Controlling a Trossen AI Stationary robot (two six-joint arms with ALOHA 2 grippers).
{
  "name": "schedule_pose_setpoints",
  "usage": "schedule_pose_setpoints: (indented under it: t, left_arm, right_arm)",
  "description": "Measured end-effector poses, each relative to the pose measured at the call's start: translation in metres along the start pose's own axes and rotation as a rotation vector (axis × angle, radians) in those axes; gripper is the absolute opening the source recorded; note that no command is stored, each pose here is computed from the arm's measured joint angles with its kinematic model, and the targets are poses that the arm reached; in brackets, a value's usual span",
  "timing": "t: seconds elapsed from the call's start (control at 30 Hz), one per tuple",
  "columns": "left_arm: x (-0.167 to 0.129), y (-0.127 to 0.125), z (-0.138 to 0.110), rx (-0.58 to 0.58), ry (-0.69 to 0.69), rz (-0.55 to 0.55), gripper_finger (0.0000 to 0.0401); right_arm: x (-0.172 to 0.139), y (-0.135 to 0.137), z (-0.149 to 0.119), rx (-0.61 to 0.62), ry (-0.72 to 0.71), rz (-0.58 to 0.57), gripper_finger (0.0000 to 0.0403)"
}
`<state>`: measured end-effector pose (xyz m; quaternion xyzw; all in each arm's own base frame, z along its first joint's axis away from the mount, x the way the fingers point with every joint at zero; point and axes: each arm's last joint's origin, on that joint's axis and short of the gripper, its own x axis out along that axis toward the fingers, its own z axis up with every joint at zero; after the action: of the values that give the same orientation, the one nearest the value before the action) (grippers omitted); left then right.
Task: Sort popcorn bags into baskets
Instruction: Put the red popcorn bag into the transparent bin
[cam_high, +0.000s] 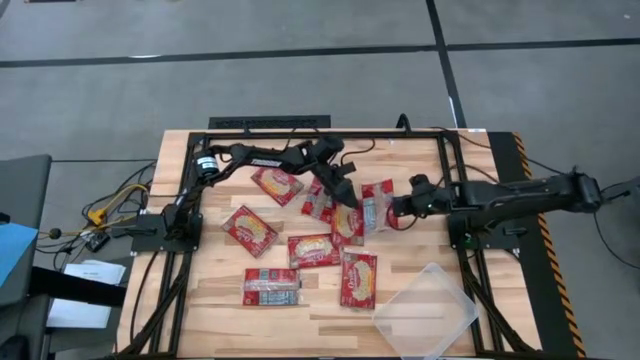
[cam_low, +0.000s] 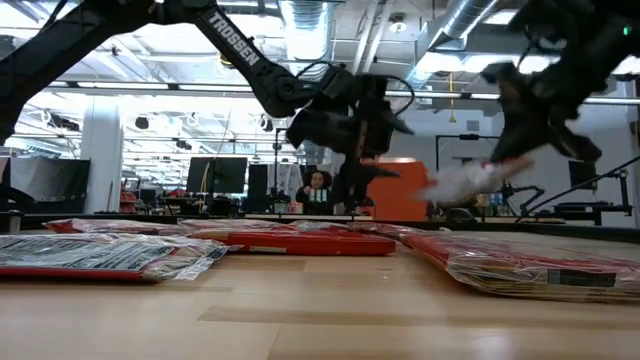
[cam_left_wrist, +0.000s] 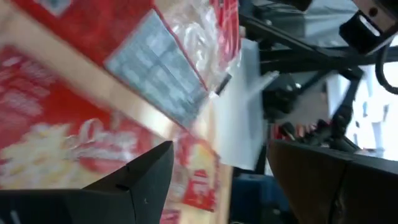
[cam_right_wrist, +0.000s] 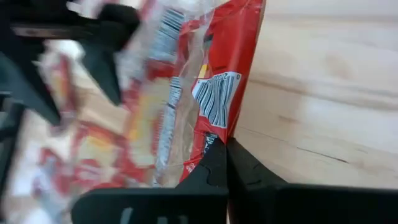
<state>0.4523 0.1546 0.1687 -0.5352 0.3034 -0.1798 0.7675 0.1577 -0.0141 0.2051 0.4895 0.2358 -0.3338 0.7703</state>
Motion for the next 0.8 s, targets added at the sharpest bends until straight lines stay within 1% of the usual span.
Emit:
schedule_pose_setpoints:
  t: [0.07,0.17,0.3,0.4,0.53,0.6,0.7,0.8]
  left_arm:
    - [-0.004,-0.007,0.001,-0.009,0.03,-0.035,0.0251]
    - [-0.01,-0.025,0.001,0.012,0.065,-0.088,0.0251]
    - [-0.024,-0.059,0.001,0.08,0.088,-0.154,0.0251]
    - [-0.037,-0.086,-0.001,0.135,0.085,-0.181,0.0251]
    - [-0.056,-0.118,-0.004,0.23,0.041,-0.198,0.0251]
    - [-0.062,-0.13,-0.005,0.274,0.01,-0.196,0.0251]
    - [-0.072,-0.144,-0.007,0.309,-0.023,-0.196,0.0251]
    - [-0.078,-0.15,-0.007,0.323,-0.041,-0.197,0.0251]
  right_arm:
    - [-0.013,0.006,0.002,-0.013,0.01,0.016,0.0003]
    - [-0.034,0.012,0.002,-0.052,0.062,0.047,0.0003]
    - [-0.062,0.02,-0.003,-0.069,0.128,0.11,0.0004]
    - [-0.081,0.027,-0.011,-0.076,0.193,0.21,0.0003]
    - [-0.096,0.032,-0.031,-0.084,0.333,0.288,0.0004]
    - [-0.101,0.033,-0.045,-0.083,0.387,0.284,0.0004]
    - [-0.106,0.033,-0.068,-0.071,0.433,0.266,0.0003]
    - [-0.113,0.032,-0.094,-0.028,0.494,0.245,0.0004]
